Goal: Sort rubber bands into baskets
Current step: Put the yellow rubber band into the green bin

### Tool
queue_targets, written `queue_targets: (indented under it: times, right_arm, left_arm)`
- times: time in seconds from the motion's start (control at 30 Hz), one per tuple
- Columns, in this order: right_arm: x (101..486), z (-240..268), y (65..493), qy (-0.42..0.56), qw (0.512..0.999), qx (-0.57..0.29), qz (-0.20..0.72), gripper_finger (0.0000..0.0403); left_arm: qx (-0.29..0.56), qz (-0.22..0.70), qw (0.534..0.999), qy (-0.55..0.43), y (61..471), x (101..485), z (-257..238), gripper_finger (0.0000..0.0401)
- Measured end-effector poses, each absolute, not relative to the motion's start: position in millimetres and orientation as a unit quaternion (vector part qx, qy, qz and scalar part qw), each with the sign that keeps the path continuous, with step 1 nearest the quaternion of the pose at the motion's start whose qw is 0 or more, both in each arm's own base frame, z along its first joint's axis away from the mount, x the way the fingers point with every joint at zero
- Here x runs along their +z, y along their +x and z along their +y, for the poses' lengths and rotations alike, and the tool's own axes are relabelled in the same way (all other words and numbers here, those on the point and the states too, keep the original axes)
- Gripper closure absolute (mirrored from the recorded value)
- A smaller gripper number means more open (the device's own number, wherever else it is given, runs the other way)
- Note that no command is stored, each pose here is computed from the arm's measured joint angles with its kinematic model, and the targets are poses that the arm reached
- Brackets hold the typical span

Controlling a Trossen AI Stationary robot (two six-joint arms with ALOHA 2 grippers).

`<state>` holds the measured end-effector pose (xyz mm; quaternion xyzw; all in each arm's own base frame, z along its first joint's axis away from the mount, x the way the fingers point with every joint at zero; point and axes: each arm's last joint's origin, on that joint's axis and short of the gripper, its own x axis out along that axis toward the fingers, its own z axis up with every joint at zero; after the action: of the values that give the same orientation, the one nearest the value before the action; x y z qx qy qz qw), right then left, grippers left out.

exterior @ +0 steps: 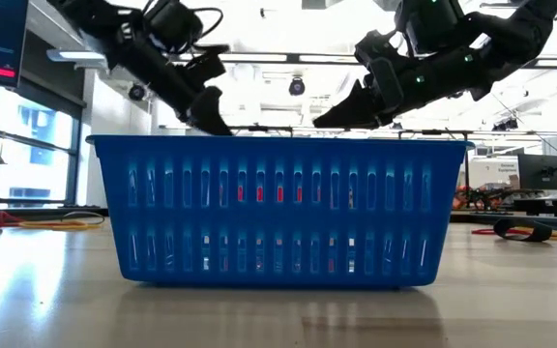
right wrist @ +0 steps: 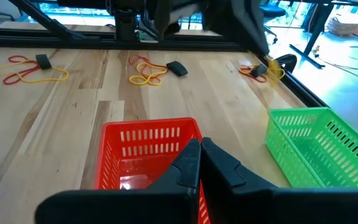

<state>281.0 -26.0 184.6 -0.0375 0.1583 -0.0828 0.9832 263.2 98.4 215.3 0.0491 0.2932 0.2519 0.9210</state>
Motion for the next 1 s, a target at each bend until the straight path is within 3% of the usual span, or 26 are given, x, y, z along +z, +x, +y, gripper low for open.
queue_targets:
  times: [0.57, 1.0]
  right_arm:
    - [184.7, -26.0, 281.0, -0.033, 0.983, -0.084, 0.158, 0.0403]
    - [184.5, -26.0, 281.1, -0.035, 0.983, -0.084, 0.158, 0.0403]
  left_arm:
    - [0.268, 0.223, 0.935, 0.065, 273.3, 275.9, 132.1, 0.0401]
    - [0.249, 0.261, 0.931, 0.058, 305.9, 250.2, 161.9, 0.0401]
